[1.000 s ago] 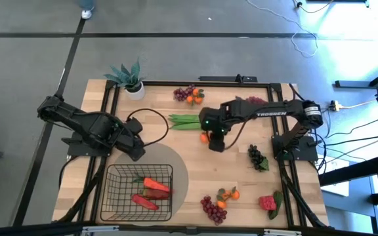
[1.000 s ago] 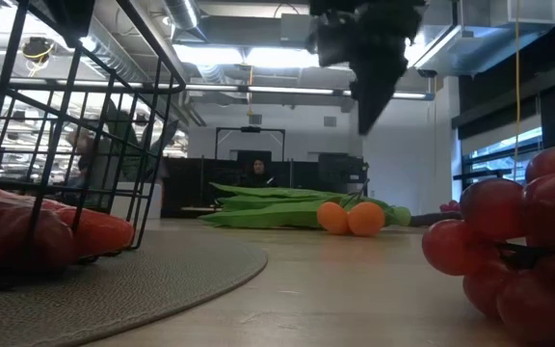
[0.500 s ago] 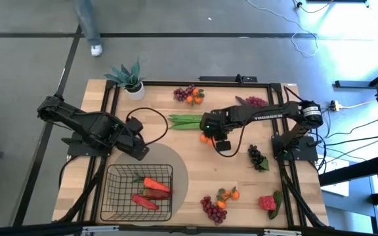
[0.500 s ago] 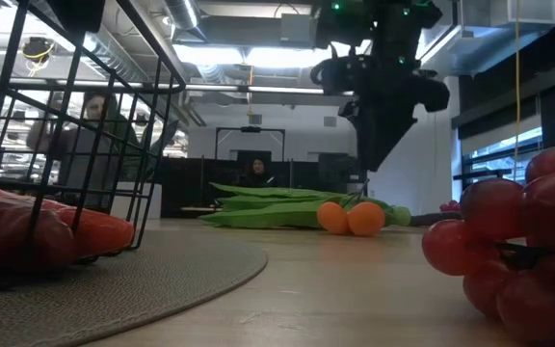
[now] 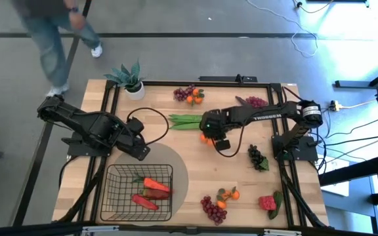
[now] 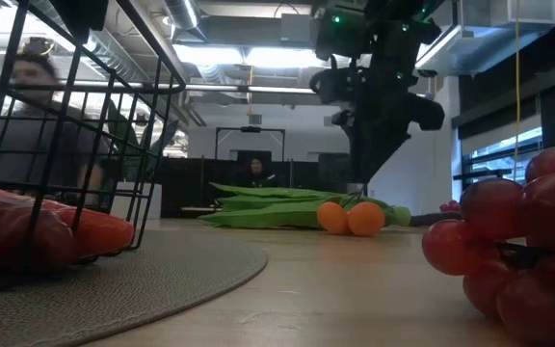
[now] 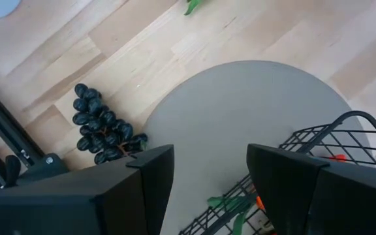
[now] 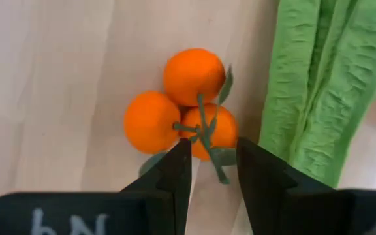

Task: Build produce basket
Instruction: Put the middle bunch of tangerines into the wire basket

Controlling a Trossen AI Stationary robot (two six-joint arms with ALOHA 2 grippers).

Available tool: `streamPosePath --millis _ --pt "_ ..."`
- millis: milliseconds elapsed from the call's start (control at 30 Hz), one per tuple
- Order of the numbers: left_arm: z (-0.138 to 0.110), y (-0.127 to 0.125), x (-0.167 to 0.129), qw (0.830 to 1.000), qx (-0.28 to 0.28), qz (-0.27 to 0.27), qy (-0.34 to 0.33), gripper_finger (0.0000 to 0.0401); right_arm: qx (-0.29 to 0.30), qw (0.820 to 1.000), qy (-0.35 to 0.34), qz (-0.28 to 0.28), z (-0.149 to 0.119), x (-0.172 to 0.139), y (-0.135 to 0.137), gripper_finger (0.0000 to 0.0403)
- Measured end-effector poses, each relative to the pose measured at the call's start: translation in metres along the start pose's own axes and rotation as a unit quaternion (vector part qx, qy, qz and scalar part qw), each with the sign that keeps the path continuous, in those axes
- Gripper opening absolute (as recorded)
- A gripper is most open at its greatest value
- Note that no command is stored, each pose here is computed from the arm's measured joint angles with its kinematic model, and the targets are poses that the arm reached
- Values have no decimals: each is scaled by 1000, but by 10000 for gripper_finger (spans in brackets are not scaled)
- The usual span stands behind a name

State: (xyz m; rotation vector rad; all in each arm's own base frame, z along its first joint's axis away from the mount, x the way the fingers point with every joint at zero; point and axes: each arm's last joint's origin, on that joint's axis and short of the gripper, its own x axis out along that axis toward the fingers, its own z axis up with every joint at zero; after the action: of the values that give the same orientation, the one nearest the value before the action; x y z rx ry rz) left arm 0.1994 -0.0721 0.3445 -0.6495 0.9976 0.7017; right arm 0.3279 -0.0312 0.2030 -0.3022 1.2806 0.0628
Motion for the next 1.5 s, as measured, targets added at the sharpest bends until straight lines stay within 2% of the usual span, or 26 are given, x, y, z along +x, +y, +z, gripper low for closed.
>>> streamPosePath --millis 133,300,733,867,1100,1333,1500 --pt "0 0 0 1000 0 0 0 181 12 1000 -7 0 -5 7 -5 108" --pt "0 0 0 1000 0 0 0 181 24 999 -25 42 -12 16 -7 108" --pt "0 0 0 1000 -1 0 0 181 37 998 -44 37 -18 27 -7 107" --pt "0 0 0 1000 -12 0 0 181 44 997 -44 40 -18 27 -7 85" --pt "0 0 0 1000 -12 0 0 181 44 997 -44 41 -18 27 -7 9" --pt "0 0 0 1000 -12 0 0 181 83 995 -42 43 -18 27 -8 3" --pt "0 0 0 1000 -13 0 0 181 113 991 -37 56 -8 13 -10 2"
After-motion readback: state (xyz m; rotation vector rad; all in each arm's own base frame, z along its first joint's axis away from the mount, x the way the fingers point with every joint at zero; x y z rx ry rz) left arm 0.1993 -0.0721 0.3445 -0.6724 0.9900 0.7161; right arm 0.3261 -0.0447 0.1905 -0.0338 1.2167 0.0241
